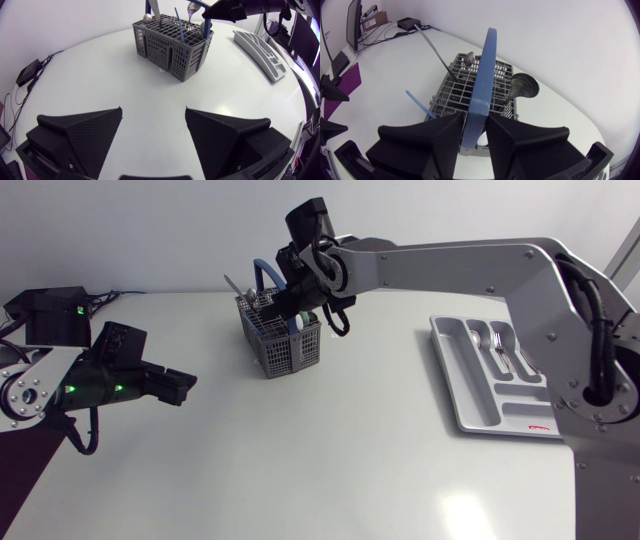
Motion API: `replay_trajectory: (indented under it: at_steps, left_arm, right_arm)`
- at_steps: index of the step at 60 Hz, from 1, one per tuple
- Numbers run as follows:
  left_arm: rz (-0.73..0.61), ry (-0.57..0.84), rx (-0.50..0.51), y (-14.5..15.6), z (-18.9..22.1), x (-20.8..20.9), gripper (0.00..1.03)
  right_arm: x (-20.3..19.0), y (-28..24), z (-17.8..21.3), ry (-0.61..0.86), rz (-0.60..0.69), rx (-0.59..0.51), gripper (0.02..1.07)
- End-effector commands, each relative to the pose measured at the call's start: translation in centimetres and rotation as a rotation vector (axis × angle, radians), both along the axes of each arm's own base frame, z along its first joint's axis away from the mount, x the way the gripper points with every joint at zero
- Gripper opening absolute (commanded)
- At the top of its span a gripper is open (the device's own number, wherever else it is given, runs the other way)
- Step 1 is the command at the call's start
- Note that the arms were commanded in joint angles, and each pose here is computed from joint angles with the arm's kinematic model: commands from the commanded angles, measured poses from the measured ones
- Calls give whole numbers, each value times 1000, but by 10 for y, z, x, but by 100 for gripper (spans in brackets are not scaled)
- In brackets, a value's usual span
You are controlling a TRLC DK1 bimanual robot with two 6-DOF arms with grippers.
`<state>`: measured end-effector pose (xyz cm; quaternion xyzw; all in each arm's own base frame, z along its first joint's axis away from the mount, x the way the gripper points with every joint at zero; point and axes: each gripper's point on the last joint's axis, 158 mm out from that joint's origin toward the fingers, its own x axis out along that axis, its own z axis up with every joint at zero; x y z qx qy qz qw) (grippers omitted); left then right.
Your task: Unload the cutlery basket into the drawer organizer.
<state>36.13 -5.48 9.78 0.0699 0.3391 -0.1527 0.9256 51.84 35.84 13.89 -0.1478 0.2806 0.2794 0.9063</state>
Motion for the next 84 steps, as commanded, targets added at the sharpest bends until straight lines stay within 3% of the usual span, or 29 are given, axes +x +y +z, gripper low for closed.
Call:
replay_trajectory:
  at_steps: [1, 25, 43, 44, 45, 51, 56, 72, 84]
  left_arm:
    - [-25, -8, 11, -2, 0, -5, 93]
    - [-74, -30, -5, -21, 15, -1, 91]
    - [-247, -65, -24, -78, 26, -28, 91]
    - [-254, -70, -24, -80, 27, -29, 91]
    - [-290, -82, -23, -88, 27, -37, 91]
    - [-389, -117, -59, -106, 30, -49, 91]
    - [-476, -116, -109, -115, 32, -59, 92]
    - [-553, -162, -95, -131, 32, -62, 91]
    - [-614, -210, -70, -149, 29, -52, 72]
  right_arm:
    - [-7, 7, -2, 15, 14, 24, 19]
    - [-77, -13, 21, 14, 68, 11, 19]
    - [-131, -41, 30, 28, 93, 1, 20]
    - [-133, -42, 30, 27, 96, -1, 22]
    - [-139, -42, 28, 25, 110, -14, 30]
    - [-152, -53, 33, 18, 123, -27, 104]
    - [-168, -64, 45, -12, 142, -24, 104]
    - [-195, -91, 54, -39, 155, -7, 103]
    - [-206, -104, 48, -38, 153, -11, 103]
